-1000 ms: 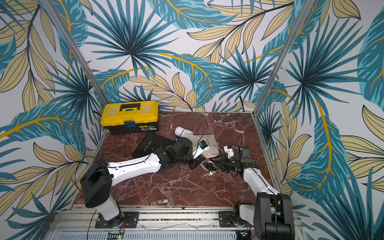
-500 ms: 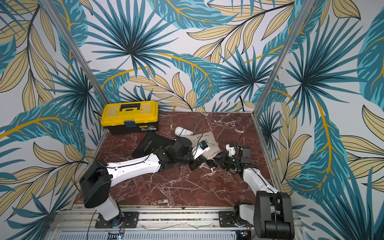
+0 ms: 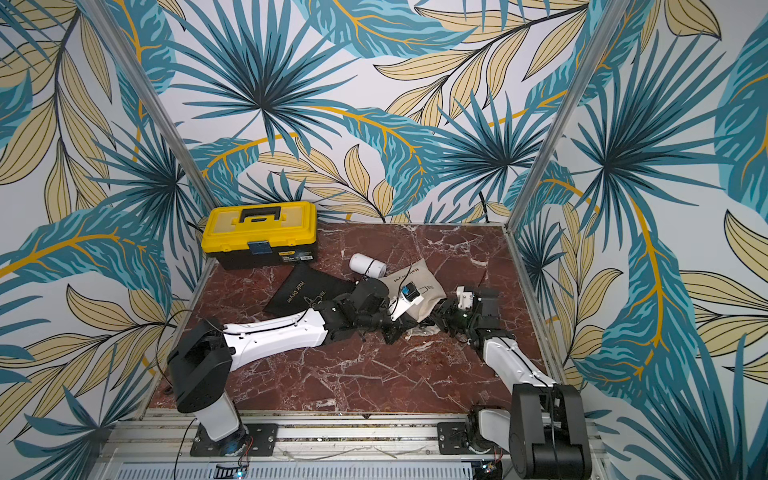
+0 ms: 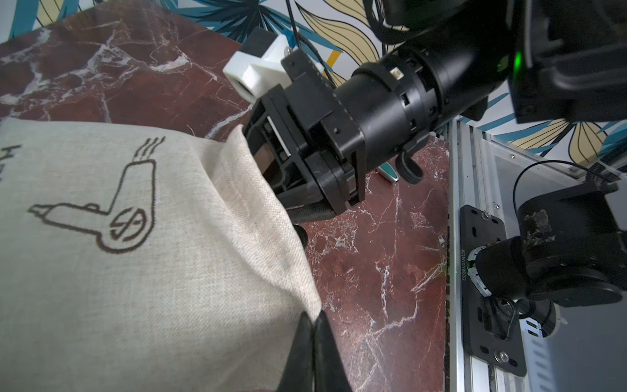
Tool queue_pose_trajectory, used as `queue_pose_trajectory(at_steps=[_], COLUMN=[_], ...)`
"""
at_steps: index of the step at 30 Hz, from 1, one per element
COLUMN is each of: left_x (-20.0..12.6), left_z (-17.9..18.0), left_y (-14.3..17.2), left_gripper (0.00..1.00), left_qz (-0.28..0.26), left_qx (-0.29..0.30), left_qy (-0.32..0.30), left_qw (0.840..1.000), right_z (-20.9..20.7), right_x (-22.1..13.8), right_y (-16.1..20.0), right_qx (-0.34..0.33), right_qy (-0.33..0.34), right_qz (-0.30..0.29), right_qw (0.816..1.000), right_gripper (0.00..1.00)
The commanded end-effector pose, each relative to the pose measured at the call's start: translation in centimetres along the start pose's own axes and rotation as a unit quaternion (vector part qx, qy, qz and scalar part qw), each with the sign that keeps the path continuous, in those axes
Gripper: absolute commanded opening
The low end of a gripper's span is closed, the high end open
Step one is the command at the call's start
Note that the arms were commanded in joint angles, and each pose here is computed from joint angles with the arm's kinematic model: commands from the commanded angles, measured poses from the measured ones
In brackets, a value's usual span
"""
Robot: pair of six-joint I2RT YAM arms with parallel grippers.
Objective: Pack away hair dryers
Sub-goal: Place the hair dryer in the drawstring bag.
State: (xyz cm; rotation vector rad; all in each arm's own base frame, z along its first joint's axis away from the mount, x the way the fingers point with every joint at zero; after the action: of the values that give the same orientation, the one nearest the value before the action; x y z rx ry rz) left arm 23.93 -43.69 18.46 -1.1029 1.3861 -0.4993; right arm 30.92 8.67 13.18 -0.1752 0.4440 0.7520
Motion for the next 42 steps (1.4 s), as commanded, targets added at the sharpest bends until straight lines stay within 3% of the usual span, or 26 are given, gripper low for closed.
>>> queue_pose_trajectory(at_steps=[1,8,16,25,28,32,36,42], left_x=[0.2,0.2,0.0,0.2,0.0,-0.1,-0.4,-1.3], left_z=[-0.3,0.0,1.8,2.4,2.3,2.8,4.0,5.0], left_y=[-2.4,-2.9,-4.2,-3.5,-3.4,-3.1,-2.9,-4.0], left_gripper=[0.0,0.0,0.0,0.0,0.0,0.0,0.0,0.0], left_qz=[-0.026,-0.031,-0.048,-0.041,-0.041,-0.038,-0.039,-0.053], left_qx=[-0.004,-0.014,-0.038,-0.062,-0.062,-0.068,-0.086,-0.095], left_qy=[0.003,-0.006,-0.051,-0.047,-0.046,-0.051,-0.061,-0.064], left_qw=[1.0,0.999,0.997,0.996,0.996,0.996,0.994,0.992], right_z=[2.3,2.1,-0.8,0.2,0.1,-0.3,-1.4,-1.7], right_x=[-0.1,0.2,1.5,1.1,1.6,1.3,-0.1,-2.6], right_y=[-1.2,-1.4,0.4,-0.1,0.1,0.7,1.6,3.3], right_qx=[-0.016,-0.016,-0.005,-0.023,-0.022,-0.029,-0.044,-0.053], right_qy=[-0.037,-0.018,0.011,0.012,0.014,0.025,0.067,0.083], right_qz=[-0.042,-0.057,-0.049,-0.061,-0.045,-0.033,-0.027,-0.015], right_qw=[0.998,0.998,0.999,0.998,0.999,0.999,0.996,0.995], right_gripper=[0.1,0.1,0.2,0.31,0.43,0.5,0.68,0.71])
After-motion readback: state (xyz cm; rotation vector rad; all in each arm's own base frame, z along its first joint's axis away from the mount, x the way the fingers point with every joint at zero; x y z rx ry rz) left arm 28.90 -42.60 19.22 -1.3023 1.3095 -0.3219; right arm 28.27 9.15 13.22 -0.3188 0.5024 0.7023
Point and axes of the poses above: each gripper's point midway between its finger pads, its own x axis out along the fingers, its own z axis along the line the jaws close on, y = z × x, the point moved 2 cm from there along -x, back along the fingers, and after that the axes turned 4 degrees about x, right-handed, at the moved point
